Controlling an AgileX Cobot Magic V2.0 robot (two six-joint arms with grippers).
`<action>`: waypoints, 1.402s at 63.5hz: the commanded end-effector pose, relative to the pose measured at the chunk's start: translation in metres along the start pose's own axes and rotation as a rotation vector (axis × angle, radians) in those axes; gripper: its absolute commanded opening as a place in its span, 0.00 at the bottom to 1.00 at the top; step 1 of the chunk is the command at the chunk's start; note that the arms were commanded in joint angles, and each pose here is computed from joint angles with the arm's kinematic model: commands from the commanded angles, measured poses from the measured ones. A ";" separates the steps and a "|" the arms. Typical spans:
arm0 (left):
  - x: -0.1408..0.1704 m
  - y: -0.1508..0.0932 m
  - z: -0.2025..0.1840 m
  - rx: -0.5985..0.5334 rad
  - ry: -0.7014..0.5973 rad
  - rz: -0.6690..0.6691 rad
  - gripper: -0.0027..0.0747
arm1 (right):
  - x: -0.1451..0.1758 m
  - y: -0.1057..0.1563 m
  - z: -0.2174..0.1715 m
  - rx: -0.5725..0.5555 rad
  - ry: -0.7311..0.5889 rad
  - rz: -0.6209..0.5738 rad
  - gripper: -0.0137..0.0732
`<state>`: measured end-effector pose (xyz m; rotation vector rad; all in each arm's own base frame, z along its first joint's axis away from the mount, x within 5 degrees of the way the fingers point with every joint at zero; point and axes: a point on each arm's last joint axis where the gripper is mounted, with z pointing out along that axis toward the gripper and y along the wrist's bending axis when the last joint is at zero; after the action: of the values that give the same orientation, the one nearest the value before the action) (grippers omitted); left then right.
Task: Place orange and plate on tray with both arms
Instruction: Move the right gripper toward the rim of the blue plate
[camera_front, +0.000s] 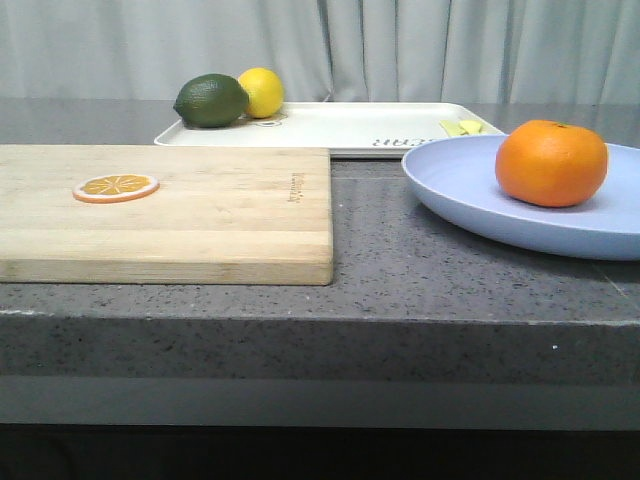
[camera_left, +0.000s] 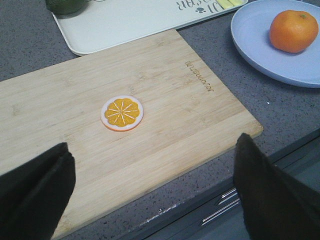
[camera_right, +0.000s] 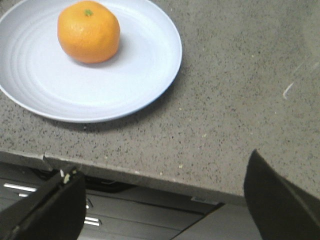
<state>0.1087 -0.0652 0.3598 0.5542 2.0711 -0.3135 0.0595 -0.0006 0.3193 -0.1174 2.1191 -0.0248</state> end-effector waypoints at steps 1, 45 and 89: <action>-0.004 0.000 -0.008 0.002 -0.101 -0.012 0.83 | -0.013 0.000 -0.004 0.000 -0.098 0.014 0.90; -0.001 0.000 -0.007 0.003 -0.104 -0.010 0.83 | -0.088 0.004 0.055 0.047 0.308 0.106 0.90; -0.002 0.000 -0.008 0.002 -0.113 -0.009 0.83 | -0.089 -0.067 0.162 -0.246 0.483 0.504 0.90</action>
<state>0.1021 -0.0609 0.3508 0.5503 2.0626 -0.3149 0.2401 -0.0530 0.3033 0.3353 2.6630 0.4476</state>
